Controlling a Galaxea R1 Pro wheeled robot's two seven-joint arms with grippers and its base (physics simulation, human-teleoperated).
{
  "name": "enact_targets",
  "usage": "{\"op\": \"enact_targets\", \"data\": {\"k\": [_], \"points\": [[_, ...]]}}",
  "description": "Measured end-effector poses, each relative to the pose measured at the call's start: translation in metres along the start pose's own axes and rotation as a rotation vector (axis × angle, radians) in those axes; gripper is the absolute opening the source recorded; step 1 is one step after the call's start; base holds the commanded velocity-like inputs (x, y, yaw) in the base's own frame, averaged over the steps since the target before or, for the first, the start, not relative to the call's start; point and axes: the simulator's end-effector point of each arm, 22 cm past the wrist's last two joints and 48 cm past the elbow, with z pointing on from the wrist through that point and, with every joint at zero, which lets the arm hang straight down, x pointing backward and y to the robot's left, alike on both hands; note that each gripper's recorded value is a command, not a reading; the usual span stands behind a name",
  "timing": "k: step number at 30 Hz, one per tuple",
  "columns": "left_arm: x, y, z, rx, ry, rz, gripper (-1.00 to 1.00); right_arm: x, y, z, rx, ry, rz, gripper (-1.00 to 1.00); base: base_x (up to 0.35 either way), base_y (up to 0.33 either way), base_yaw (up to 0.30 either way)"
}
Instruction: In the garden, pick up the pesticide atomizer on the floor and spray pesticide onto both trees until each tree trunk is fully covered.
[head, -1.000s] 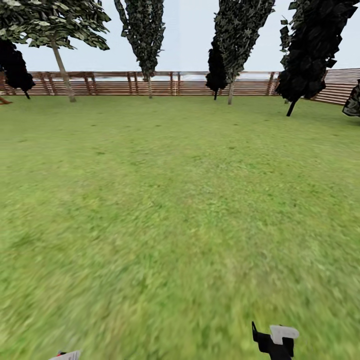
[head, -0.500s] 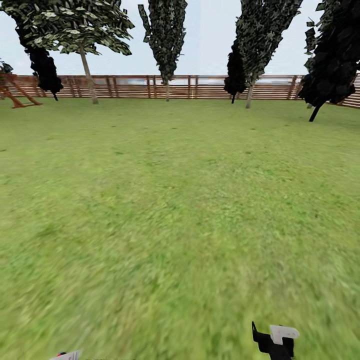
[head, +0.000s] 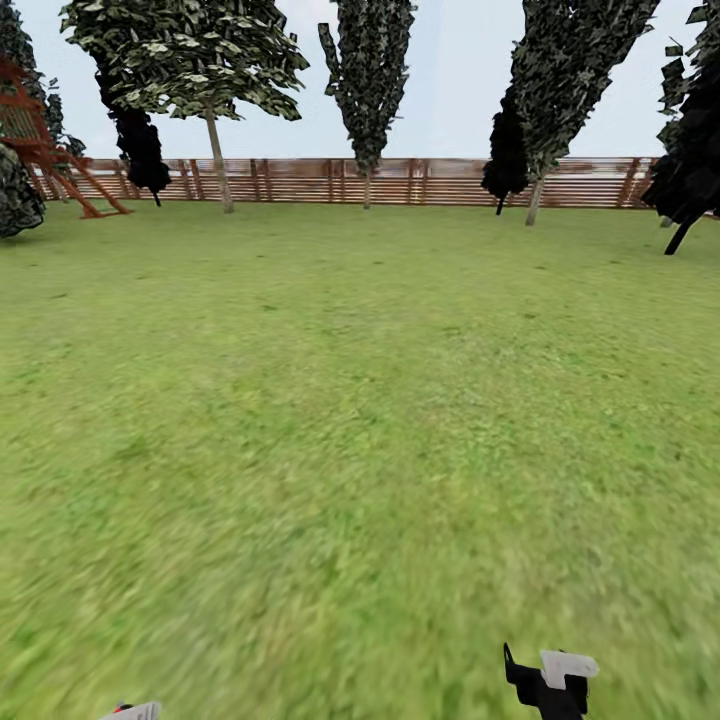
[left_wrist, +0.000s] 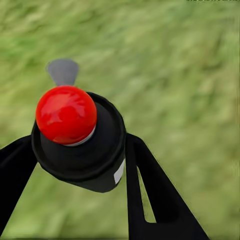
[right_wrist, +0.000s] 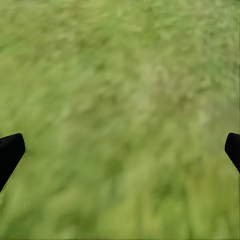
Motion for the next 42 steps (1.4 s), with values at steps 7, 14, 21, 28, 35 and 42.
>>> {"op": "enact_targets", "data": {"k": [7,14,21,28,35,42], "points": [[-0.0038,-0.0007,-0.0002,0.001,-0.009,-0.002,-1.00,-0.0044,0.0000,-0.0001,0.000,-0.009,0.002,1.00,0.000,0.000,0.161],[-0.0077,-0.0011,-0.0004,0.003,-0.017,-0.004,-1.00,-0.0087,-0.0001,-0.0002,0.000,-0.017,0.004,1.00,0.000,0.000,0.152],[-0.0081,-0.0017,-0.0005,0.004,-0.018,-0.004,-1.00,-0.0095,-0.0004,-0.0002,0.000,-0.019,0.004,1.00,0.000,0.000,0.135],[-0.0081,-0.0017,-0.0005,0.003,-0.018,-0.004,-1.00,-0.0095,-0.0001,-0.0002,0.000,-0.019,0.004,1.00,0.000,0.000,0.276],[-0.0081,-0.0024,-0.0005,0.005,-0.018,-0.004,-1.00,-0.0095,-0.0001,-0.0002,0.000,-0.019,0.004,1.00,0.065,0.000,0.279],[-0.0081,-0.0025,-0.0005,0.005,-0.018,-0.004,-1.00,-0.0095,-0.0001,-0.0002,0.000,-0.019,0.004,1.00,0.324,0.034,0.276]]}}
